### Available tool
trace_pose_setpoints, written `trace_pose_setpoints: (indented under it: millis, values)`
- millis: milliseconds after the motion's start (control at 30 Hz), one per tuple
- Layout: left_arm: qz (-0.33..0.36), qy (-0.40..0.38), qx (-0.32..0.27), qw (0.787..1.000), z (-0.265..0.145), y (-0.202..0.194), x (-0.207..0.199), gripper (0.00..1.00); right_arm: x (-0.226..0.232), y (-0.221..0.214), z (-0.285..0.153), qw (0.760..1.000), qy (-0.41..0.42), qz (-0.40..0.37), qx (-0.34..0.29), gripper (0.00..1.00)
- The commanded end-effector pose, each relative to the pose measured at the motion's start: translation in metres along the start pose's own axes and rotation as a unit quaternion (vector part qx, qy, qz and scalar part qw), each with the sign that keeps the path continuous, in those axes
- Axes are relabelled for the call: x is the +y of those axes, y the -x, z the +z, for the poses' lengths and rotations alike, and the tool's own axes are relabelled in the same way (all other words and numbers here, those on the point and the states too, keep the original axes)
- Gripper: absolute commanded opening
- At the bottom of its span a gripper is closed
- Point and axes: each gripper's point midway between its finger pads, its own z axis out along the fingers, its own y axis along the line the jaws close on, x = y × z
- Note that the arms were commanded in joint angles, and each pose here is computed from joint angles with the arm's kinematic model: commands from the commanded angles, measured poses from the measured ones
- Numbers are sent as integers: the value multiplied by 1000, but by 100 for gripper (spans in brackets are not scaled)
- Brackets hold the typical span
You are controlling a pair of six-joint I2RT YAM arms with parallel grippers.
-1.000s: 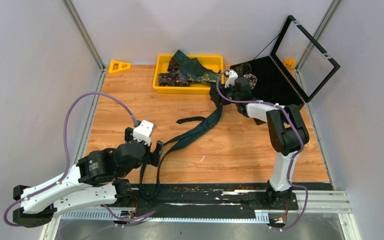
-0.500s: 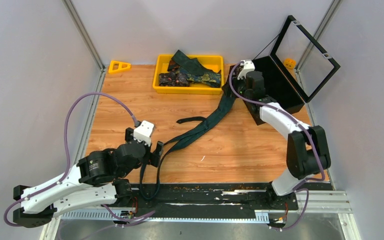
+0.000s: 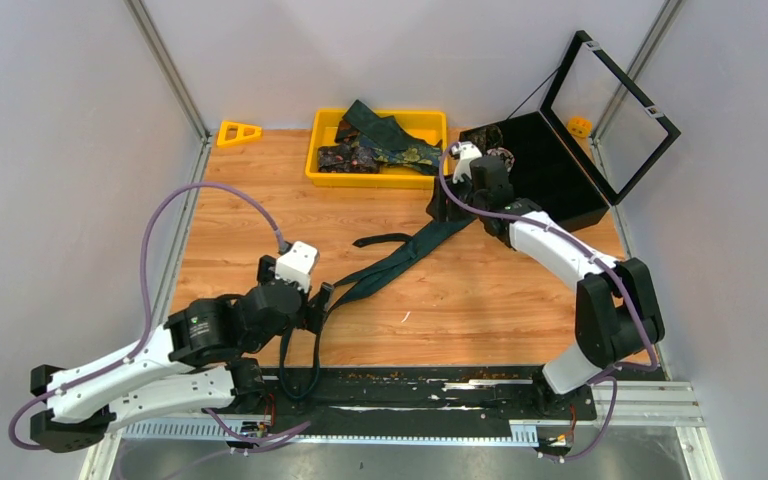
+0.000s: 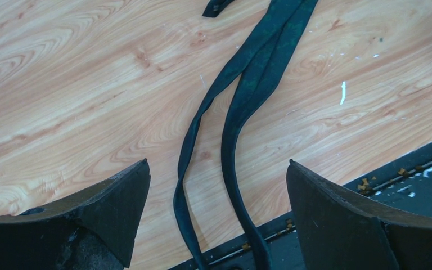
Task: Roll the ties
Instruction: Flatten out the tie at the center of the board.
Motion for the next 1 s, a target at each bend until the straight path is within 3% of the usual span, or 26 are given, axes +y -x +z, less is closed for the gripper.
trace_pose_setpoints:
  millis: [0, 167, 400, 467, 533, 567, 733, 767, 967]
  values:
    - [13, 38, 38, 998, 19, -8, -5, 96, 25, -15, -19, 999, 27, 11, 21, 54]
    - [39, 112, 128, 985, 56, -44, -15, 93, 34, -30, -35, 999, 35, 29, 25, 54]
    - [42, 138, 211, 967, 99, -102, -22, 60, 43, -49, -33, 996, 54, 50, 45, 53]
    - [41, 147, 219, 964, 105, -112, -19, 55, 51, -50, -27, 995, 67, 55, 50, 53]
    - [42, 152, 223, 962, 110, -120, -18, 53, 62, -48, -17, 994, 74, 47, 63, 53]
    - [44, 152, 223, 962, 113, -122, -19, 47, 61, -53, -9, 994, 65, 46, 80, 53]
    - [67, 155, 187, 968, 136, -121, -21, 4, 61, -59, 6, 992, 44, 36, 111, 53]
    - [79, 159, 175, 969, 142, -114, -21, 0, 58, -59, 7, 993, 36, 36, 110, 53]
    - [139, 188, 128, 964, 175, -80, -29, 0, 35, -56, -1, 994, -22, 19, 106, 53]
